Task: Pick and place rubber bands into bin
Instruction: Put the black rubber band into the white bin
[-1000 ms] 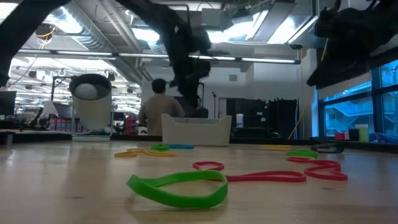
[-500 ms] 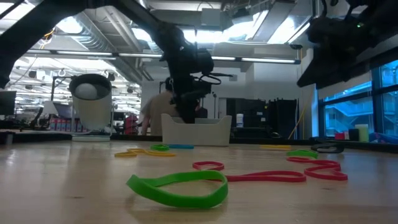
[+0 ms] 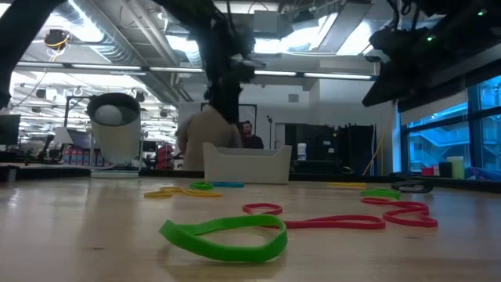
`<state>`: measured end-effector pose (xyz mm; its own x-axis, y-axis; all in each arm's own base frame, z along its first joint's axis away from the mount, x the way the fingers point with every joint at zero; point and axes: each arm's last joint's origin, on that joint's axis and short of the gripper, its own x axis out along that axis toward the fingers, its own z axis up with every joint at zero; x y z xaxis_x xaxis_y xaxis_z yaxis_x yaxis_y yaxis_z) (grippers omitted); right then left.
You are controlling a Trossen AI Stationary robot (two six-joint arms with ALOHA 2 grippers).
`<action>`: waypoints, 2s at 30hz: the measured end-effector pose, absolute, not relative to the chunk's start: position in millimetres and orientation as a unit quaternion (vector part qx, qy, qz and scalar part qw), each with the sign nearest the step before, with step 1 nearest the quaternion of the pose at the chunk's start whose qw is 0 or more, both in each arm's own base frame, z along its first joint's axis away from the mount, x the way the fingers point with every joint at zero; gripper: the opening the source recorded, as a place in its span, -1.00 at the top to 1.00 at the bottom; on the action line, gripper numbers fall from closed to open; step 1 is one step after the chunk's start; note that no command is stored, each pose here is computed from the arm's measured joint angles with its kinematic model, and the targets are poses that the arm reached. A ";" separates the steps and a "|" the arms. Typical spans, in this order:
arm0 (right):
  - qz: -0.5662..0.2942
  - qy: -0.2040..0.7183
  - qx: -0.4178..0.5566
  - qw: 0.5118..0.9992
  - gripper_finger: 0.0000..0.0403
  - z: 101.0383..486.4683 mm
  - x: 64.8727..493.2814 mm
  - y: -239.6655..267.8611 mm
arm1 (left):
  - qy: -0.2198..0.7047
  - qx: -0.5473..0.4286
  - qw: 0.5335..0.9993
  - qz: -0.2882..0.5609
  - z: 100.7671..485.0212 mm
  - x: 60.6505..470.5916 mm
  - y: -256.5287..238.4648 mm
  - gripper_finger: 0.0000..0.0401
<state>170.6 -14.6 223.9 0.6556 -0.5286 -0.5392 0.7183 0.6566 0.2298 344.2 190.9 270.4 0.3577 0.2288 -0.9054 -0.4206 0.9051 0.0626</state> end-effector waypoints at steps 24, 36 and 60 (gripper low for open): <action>-0.520 0.441 0.253 0.686 0.08 232.4 191.0 -150.2 | 0.439 -0.210 0.855 0.177 279.3 286.5 69.4 0.99; -0.512 0.555 0.325 0.569 0.08 165.2 155.6 -210.7 | 0.386 -0.222 0.876 0.187 270.5 255.0 18.0 0.99; -0.486 0.588 0.357 0.538 0.94 157.0 160.6 -193.1 | 0.318 -0.201 0.914 0.154 243.8 185.2 7.8 0.99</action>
<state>160.6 -193.1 157.0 -0.1649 -0.1029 -0.9809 0.9438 0.2724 -0.1873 185.2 7.8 243.8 0.7503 0.1529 -0.6432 -0.4085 0.8721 -0.2693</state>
